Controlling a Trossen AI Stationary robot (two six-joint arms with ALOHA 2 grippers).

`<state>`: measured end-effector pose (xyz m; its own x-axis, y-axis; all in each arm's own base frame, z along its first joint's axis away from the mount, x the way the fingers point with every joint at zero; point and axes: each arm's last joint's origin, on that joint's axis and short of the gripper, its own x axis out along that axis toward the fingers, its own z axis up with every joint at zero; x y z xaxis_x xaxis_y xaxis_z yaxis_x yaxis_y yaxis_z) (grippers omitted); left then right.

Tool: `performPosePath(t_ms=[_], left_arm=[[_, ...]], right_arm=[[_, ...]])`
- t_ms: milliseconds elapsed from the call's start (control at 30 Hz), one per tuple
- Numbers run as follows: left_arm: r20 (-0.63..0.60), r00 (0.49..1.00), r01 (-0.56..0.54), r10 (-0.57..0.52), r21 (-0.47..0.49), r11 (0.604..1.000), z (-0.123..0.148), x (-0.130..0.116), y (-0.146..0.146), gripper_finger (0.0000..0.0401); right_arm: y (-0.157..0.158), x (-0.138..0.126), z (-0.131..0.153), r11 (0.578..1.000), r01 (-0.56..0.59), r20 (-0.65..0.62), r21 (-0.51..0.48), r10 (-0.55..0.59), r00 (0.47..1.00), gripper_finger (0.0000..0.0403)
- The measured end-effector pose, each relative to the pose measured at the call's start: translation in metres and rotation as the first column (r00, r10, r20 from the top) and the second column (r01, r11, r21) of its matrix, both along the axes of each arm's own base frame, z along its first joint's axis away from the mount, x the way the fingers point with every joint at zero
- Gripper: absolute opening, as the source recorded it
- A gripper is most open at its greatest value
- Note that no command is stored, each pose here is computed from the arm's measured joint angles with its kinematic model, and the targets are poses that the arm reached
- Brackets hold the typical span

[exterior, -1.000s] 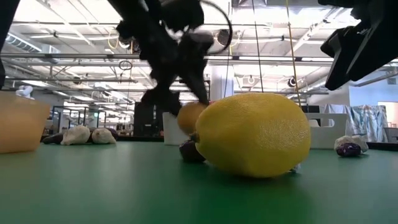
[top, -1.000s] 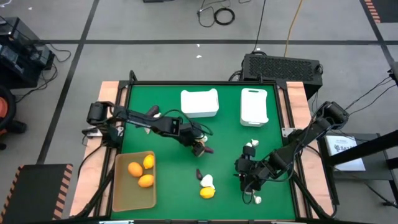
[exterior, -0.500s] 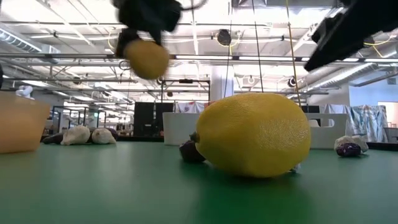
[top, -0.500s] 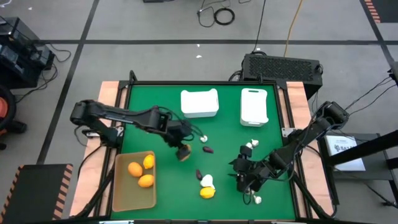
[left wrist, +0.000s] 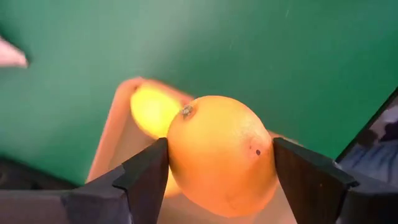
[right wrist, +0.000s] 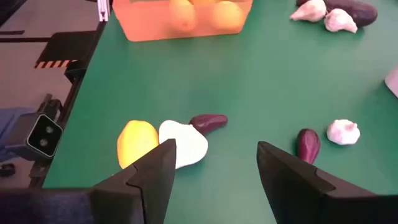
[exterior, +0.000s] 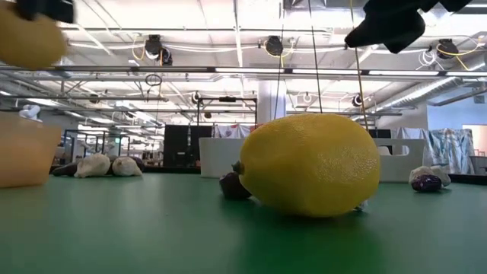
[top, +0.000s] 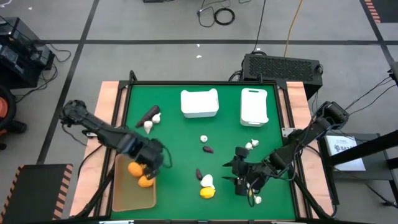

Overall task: Sort produce into baskets
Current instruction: Put the yellow lemon into the yellow bin

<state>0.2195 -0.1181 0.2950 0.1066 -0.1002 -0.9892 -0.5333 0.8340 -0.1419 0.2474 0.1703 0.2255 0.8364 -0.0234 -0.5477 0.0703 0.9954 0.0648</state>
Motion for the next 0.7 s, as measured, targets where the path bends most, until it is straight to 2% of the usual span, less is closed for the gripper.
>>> performPosePath(t_ms=[233,467,700], left_arm=[[-0.078,0.993,-0.09,0.093,0.046,0.995,-0.013,-0.027,-0.03,0.0273],[-0.232,0.96,-0.149,0.157,0.052,0.988,-0.039,-0.052,-0.044,0.0273],[-0.187,0.977,-0.106,0.102,-0.008,0.994,-0.052,-0.055,-0.056,0.0273]], right_arm=[[-0.007,0.006,0.001,1.0,0.013,0.016,-0.015,-0.012,1.0,0.0215],[-0.015,0.013,0.004,0.999,0.024,0.043,-0.033,-0.023,0.999,0.0215],[-0.021,0.017,0.004,0.998,0.045,0.042,-0.039,-0.043,0.998,0.0215]])
